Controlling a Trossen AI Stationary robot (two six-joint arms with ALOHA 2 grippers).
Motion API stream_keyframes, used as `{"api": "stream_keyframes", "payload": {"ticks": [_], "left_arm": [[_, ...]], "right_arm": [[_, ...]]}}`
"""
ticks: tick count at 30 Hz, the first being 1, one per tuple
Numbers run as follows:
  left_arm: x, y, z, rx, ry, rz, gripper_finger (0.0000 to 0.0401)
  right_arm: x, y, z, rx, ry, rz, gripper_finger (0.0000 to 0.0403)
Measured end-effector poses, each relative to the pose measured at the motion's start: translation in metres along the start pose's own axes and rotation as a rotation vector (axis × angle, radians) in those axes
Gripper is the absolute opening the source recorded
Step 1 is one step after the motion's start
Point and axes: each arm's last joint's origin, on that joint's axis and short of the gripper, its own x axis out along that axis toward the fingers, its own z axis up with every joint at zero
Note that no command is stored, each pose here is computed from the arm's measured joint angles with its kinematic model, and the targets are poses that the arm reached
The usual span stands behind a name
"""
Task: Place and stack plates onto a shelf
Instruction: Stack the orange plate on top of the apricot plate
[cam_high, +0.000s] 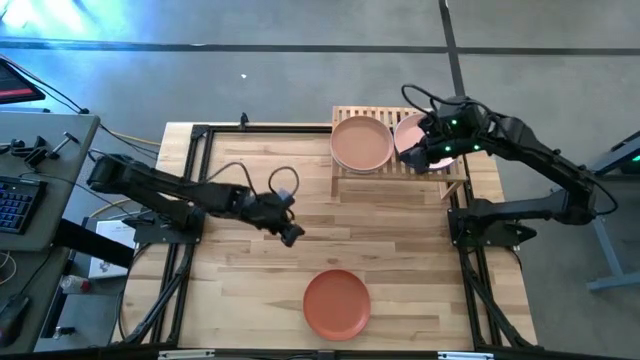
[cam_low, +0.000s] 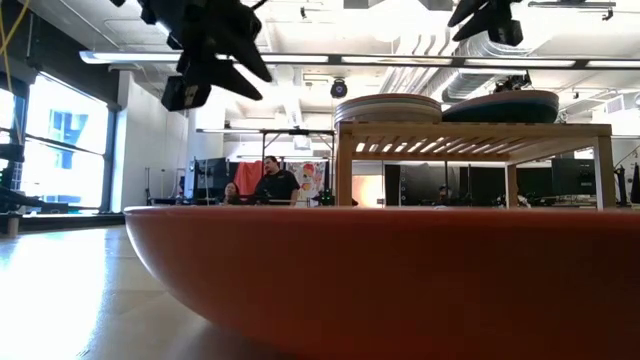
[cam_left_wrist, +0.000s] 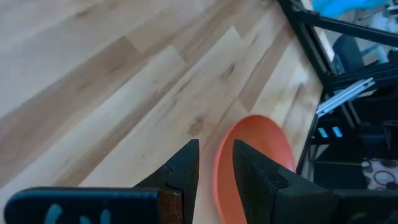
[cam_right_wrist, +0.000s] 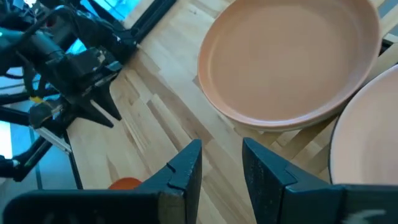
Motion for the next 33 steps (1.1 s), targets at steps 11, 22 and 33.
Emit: {"api": "stream_keyframes", "payload": {"ticks": [11, 22, 33], "left_arm": [[0.054, -0.005, -0.022, 0.0, 0.039, -0.017, 0.0086], [0.089, -0.004, -0.047, 0.062, 0.103, -0.027, 0.0086], [0.102, -0.01, -0.073, 0.108, 0.144, -0.067, 0.0086]], "right_arm": [[0.008, 0.004, 0.0, -0.02, 0.035, 0.007, 0.0097], [0.008, 0.004, 0.0, -0.021, 0.031, -0.001, 0.0097], [0.008, 0.004, 0.0, -0.021, 0.03, -0.002, 0.0097]]}}
